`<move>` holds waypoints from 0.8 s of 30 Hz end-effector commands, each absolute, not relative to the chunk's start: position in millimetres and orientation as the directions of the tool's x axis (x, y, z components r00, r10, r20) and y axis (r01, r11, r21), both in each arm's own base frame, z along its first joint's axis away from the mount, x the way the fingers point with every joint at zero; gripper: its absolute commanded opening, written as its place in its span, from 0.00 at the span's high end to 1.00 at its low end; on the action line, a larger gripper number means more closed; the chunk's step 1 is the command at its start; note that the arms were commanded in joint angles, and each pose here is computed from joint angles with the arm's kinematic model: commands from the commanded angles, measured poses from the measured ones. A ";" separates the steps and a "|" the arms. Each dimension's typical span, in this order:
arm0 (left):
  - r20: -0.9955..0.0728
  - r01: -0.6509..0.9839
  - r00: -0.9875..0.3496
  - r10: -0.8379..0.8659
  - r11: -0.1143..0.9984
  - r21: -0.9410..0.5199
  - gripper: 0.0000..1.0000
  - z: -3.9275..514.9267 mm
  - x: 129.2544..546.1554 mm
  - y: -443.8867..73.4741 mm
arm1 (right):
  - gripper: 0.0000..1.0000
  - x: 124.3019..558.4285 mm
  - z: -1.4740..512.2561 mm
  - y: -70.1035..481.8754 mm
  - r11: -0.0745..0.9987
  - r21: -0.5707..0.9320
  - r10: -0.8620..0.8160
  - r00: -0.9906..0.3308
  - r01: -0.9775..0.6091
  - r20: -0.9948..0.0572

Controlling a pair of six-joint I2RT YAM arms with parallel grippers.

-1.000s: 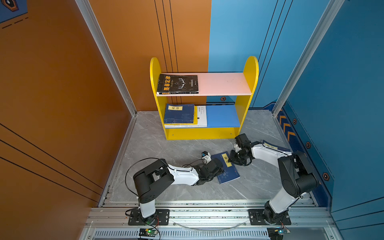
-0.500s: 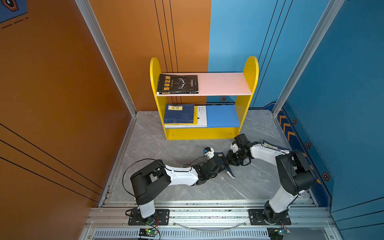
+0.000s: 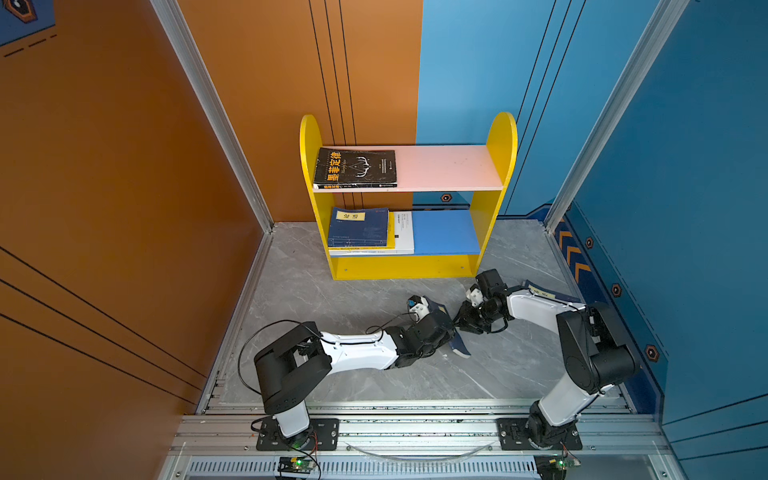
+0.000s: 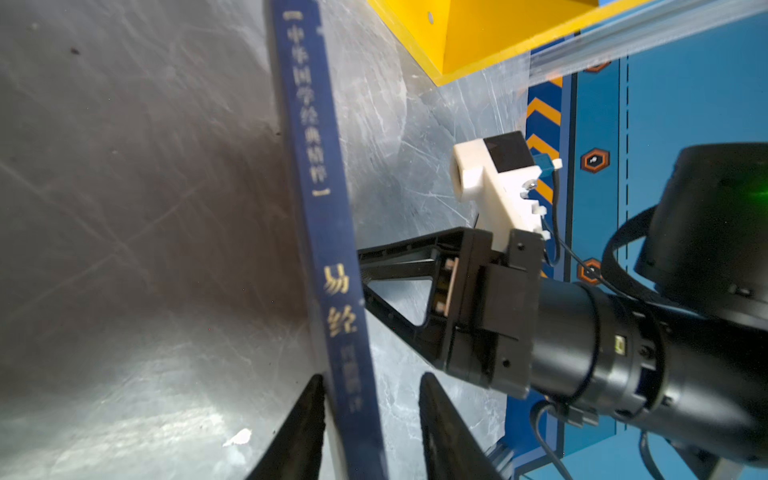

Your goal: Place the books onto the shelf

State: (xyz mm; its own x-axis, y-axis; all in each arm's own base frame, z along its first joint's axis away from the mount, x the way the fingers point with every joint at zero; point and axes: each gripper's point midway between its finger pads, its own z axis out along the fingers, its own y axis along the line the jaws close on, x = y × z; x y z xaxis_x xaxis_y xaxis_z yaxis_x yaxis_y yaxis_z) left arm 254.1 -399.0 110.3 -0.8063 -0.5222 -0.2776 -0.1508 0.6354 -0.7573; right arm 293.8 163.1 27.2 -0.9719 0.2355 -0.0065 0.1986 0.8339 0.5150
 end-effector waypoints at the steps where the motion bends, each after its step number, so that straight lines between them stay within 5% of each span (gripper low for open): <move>1: -0.312 -0.118 -0.818 -0.484 0.671 -0.733 0.70 118.7 249.0 -399.3 | 0.62 283.3 33.7 155.7 0.824 0.512 0.265 -0.964 0.242 0.029; 13: -0.319 -0.094 -0.822 -0.472 0.665 -0.740 0.86 113.5 254.9 -399.5 | 0.60 295.4 57.6 162.5 0.778 0.583 0.299 -0.954 0.234 -0.016; 24: -0.320 -0.080 -0.826 -0.465 0.658 -0.749 0.90 112.8 267.6 -405.9 | 0.60 300.7 52.4 157.8 0.759 0.598 0.326 -0.945 0.259 -0.004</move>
